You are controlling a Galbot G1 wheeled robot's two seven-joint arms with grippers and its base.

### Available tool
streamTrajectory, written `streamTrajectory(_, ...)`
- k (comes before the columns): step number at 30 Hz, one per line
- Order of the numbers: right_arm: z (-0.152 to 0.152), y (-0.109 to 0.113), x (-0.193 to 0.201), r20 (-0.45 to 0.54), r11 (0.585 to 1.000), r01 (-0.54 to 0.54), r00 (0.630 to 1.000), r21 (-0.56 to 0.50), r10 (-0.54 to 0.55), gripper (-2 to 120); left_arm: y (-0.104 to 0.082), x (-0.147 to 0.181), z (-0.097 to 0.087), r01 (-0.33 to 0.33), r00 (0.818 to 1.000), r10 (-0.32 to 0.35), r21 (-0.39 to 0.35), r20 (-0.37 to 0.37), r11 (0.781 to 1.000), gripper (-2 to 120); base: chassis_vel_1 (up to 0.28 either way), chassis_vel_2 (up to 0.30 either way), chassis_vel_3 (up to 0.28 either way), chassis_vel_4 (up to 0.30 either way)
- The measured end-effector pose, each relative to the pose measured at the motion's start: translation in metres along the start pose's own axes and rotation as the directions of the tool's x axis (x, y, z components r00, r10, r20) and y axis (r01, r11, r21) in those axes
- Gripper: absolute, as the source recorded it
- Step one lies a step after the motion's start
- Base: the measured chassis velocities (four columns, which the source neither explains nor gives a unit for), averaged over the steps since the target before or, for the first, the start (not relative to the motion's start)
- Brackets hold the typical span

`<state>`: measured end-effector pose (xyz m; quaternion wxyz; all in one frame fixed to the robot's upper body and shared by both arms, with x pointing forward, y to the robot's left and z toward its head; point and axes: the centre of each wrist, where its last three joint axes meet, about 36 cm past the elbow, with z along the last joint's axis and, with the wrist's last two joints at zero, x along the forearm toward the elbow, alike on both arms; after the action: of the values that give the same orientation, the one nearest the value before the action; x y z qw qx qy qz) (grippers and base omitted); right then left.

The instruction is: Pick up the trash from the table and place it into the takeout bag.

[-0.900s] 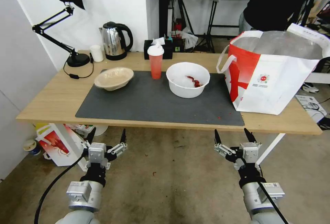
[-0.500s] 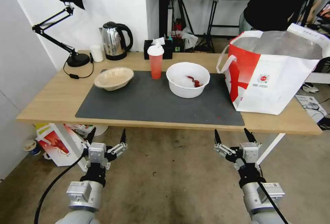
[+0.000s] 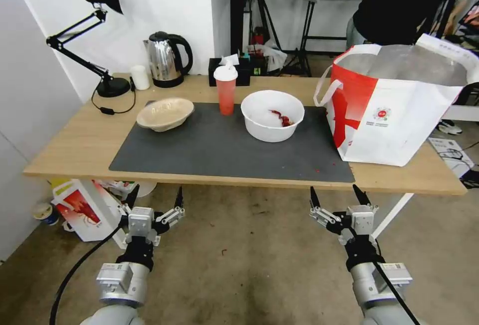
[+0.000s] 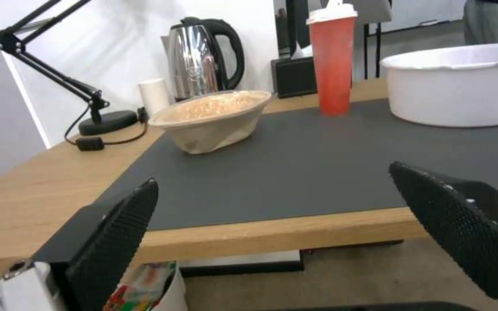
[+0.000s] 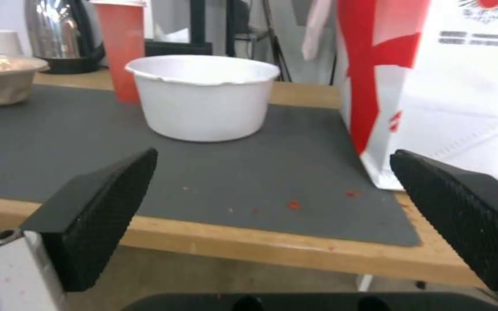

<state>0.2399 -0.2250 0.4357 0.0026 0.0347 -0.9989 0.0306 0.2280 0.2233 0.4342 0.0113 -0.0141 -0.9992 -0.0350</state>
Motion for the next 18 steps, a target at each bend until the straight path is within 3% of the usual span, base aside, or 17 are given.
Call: streamTrajectory(18, -0.001, -0.011, -0.020, -0.025, 0.998, 0.065, 0.998, 0.026, -0.065, 100, 0.000, 0.000, 0.000, 0.000, 1.000, 0.000, 0.000, 0.000, 1.000, 100, 0.000, 0.000, 0.000, 0.000)
